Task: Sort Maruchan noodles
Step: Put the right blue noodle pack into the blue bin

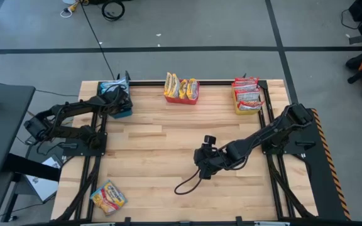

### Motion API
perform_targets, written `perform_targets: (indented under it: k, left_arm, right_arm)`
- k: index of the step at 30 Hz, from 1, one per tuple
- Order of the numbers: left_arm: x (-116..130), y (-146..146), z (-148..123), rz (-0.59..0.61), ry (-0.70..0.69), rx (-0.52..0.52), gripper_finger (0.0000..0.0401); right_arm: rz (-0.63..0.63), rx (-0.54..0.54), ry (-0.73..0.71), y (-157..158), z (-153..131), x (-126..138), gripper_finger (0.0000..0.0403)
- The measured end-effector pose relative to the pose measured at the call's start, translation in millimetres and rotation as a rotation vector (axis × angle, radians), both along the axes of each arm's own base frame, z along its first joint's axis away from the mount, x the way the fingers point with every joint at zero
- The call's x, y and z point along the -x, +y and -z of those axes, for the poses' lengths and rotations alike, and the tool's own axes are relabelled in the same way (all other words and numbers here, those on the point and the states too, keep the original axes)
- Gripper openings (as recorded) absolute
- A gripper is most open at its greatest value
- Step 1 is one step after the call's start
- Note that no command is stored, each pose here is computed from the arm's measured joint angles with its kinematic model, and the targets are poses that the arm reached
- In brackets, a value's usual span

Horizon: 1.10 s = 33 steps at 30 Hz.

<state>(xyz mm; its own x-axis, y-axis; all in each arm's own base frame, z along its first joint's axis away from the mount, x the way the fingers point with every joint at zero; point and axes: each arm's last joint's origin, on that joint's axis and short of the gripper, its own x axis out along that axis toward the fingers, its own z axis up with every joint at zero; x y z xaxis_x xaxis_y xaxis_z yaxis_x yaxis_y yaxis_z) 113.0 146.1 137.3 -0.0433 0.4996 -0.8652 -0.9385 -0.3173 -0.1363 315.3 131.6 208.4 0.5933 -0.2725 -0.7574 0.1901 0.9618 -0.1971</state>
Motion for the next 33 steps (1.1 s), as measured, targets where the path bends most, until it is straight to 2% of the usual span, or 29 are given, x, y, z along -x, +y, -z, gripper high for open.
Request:
perform_targets:
  k: [8,11,18,24,29,33]
  left_arm:
    - [-0.8,-0.4,-0.4,0.056,0.02,0.003,0.0036]
    - [-1.1,-0.9,-2.4,0.099,0.013,0.006,0.0064]
    - [-0.2,-4.2,-15.5,0.147,-0.058,-0.025,0.0155]
    - [-3.8,-6.0,-56.5,0.264,-0.118,-0.053,0.0202]
    - [-5.9,-20.8,-104.4,0.372,-0.102,-0.113,0.0206]
    - [-4.7,-46.3,-133.0,0.505,-0.101,-0.118,0.0206]
  right_arm:
    - [0.001,-0.045,-0.002,6.4,0.3,2.5,0.021]
    - [0.013,-0.039,-0.012,6.1,-0.1,2.1,0.021]
    - [0.048,0.094,-0.046,-4.2,-2.1,-2.0,0.021]
    - [0.009,0.138,-0.045,-12.0,-3.7,-7.9,0.021]
    - [-0.039,0.172,-0.08,-16.3,-11.8,-12.0,0.021]
    - [-0.061,0.187,-0.124,-19.4,-20.8,-14.4,0.021]
